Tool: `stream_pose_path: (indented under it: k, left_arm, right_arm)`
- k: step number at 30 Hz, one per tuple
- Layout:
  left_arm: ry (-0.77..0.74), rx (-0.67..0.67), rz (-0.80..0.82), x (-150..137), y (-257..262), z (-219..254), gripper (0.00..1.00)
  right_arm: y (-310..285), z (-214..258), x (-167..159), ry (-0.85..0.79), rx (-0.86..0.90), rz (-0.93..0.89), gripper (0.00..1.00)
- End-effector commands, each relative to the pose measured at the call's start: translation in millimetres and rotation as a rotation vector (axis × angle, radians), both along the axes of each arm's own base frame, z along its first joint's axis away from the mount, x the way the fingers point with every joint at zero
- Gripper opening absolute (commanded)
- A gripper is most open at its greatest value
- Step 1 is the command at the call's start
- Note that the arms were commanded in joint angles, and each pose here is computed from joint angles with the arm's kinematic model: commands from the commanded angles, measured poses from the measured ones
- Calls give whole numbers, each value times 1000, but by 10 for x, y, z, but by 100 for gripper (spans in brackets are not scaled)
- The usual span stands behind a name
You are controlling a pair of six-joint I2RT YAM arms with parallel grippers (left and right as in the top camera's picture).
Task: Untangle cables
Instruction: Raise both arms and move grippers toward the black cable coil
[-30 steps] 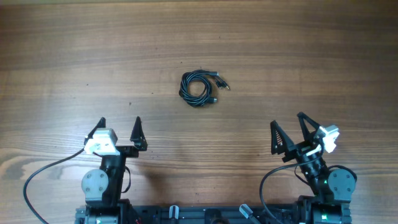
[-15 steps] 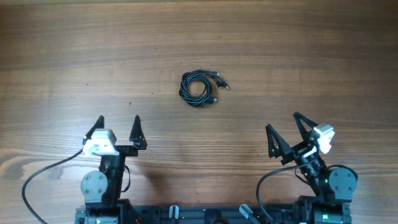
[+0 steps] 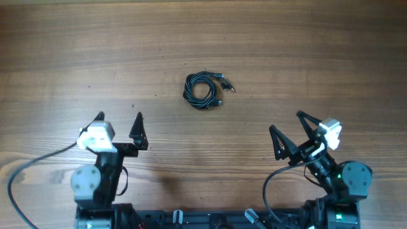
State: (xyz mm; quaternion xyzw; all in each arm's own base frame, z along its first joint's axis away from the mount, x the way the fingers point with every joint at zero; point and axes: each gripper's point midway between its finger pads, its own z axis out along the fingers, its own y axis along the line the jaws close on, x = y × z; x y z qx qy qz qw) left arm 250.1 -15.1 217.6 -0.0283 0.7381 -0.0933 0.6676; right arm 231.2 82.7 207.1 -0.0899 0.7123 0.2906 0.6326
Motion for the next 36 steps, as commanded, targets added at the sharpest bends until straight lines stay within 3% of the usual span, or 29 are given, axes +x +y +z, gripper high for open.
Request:
stream_pose_path:
  k: [1,15,19,27,32,36]
  left_arm:
    - [78,-2,-105,78,-171,225,100]
    - [541,-100,-258,427,-427,256,100]
    - [590,-130,-306,513,-507,250,100]
    - [675,-168,-325,413,-556,103,100]
    - [672,-213,-307,495,-558,112,100]
    - [757,-269,-282,633,-556,-75,100]
  right_arm:
    - [141,236,-47,-14,-12,101,100]
    - [201,599,459,147,21,188,100]
    - [187,597,618,207,31,188,100]
    - [156,548,910,352,-13,202,100]
    - [141,460,1071,457,5,206,100]
    - [147,464,1115,453,-16,221,100]
